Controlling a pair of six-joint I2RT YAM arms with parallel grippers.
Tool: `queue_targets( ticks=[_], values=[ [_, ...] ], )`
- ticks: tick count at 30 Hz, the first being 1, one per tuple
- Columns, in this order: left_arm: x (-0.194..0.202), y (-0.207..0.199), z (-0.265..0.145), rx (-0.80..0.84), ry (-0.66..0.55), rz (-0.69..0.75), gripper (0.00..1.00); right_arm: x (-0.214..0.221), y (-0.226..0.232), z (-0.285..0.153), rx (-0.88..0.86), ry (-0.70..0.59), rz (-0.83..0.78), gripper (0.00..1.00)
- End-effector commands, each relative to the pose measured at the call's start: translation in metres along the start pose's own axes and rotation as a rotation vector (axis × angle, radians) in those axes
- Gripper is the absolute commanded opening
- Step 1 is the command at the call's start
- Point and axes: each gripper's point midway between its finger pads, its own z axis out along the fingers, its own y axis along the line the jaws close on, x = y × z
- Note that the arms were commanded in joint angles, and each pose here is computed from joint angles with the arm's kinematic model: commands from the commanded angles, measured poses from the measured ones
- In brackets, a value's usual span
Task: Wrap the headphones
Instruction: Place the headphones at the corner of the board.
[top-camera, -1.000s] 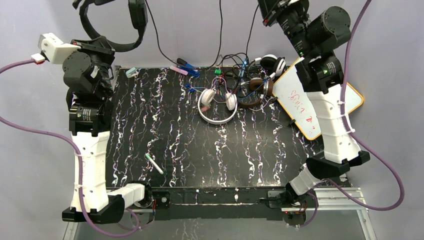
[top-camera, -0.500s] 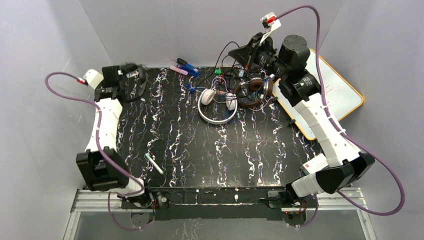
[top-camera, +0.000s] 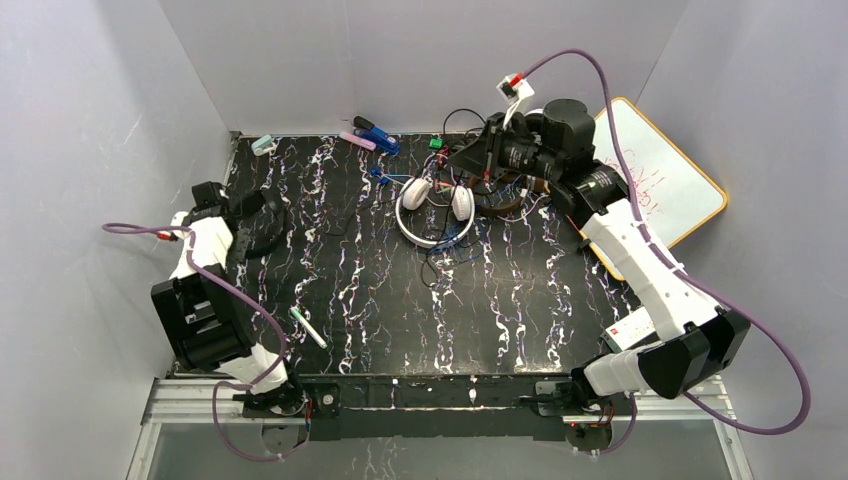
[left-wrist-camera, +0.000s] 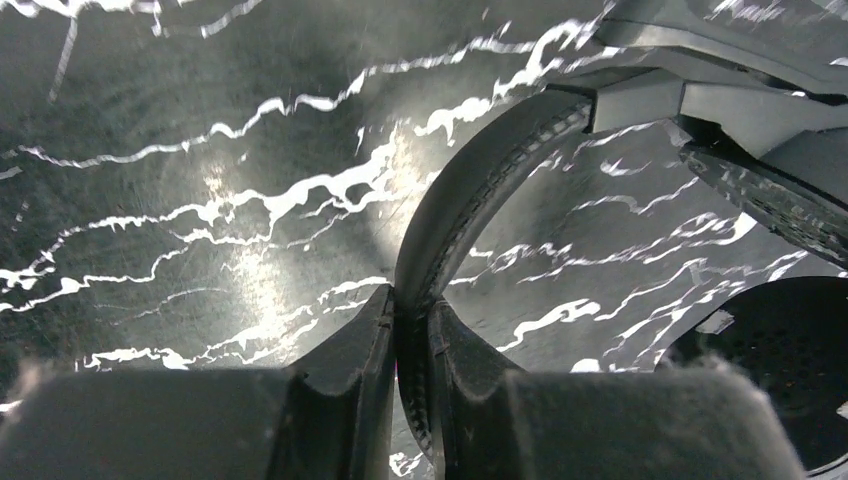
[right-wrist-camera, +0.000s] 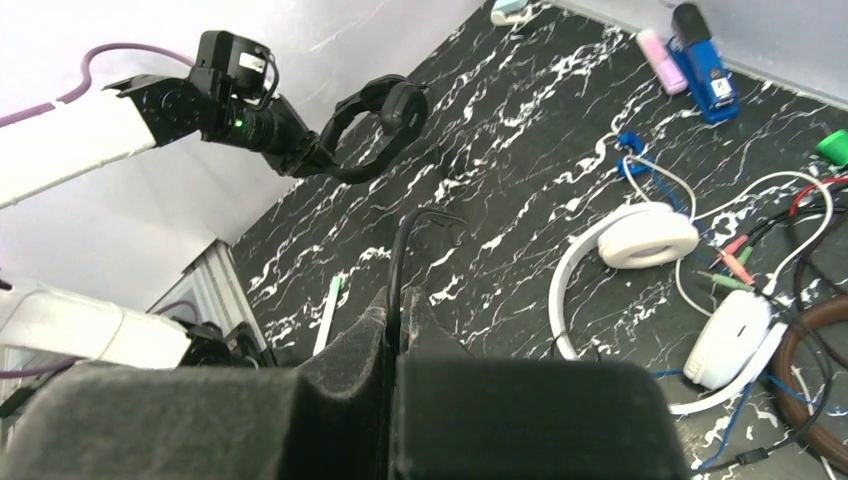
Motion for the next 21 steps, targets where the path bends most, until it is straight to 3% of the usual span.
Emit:
queue_targets(
  ticks=[1, 4, 5, 6, 8, 9, 12, 16, 19, 21],
  values=[
    [0.024, -0.005, 0.003, 0.058, 0.079, -0.003, 0.12, 0.007, 0.013, 0.002, -0.056, 0.019, 0.016, 0.01],
    [0.04, 0.005, 0.006, 0.058, 0.123, 0.037, 0.18, 0.016, 0.013, 0.007, -0.056, 0.039, 0.028, 0.01],
    [0.042, 0.011, 0.007, 0.041, 0.127, 0.046, 0.35, 0.019, 0.013, 0.01, -0.058, 0.045, 0.031, 0.01],
    [0.041, 0.016, 0.005, 0.022, 0.121, 0.064, 0.58, 0.021, 0.013, 0.012, -0.059, 0.051, 0.032, 0.01],
    [0.035, 0.014, -0.003, 0.038, 0.11, 0.104, 0.88, 0.022, 0.012, 0.019, -0.054, 0.051, 0.031, 0.01],
    [0.032, 0.012, -0.008, 0.055, 0.106, 0.122, 0.96, 0.022, 0.011, 0.022, -0.052, 0.053, 0.033, 0.01],
    [0.024, -0.003, -0.036, 0.138, 0.082, 0.178, 0.98, 0.016, 0.009, 0.031, -0.048, 0.05, 0.037, 0.01],
    [0.031, -0.044, -0.1, 0.378, -0.009, 0.321, 0.98, 0.003, 0.005, 0.041, -0.03, 0.032, 0.049, 0.01],
    [0.064, -0.079, -0.166, 0.7, 0.015, 0.477, 0.98, -0.004, 0.0, 0.047, -0.005, 0.024, 0.058, 0.01],
    [0.086, -0.096, -0.208, 0.974, 0.075, 0.536, 0.92, -0.007, -0.002, 0.049, 0.003, 0.019, 0.059, 0.01]
  ],
)
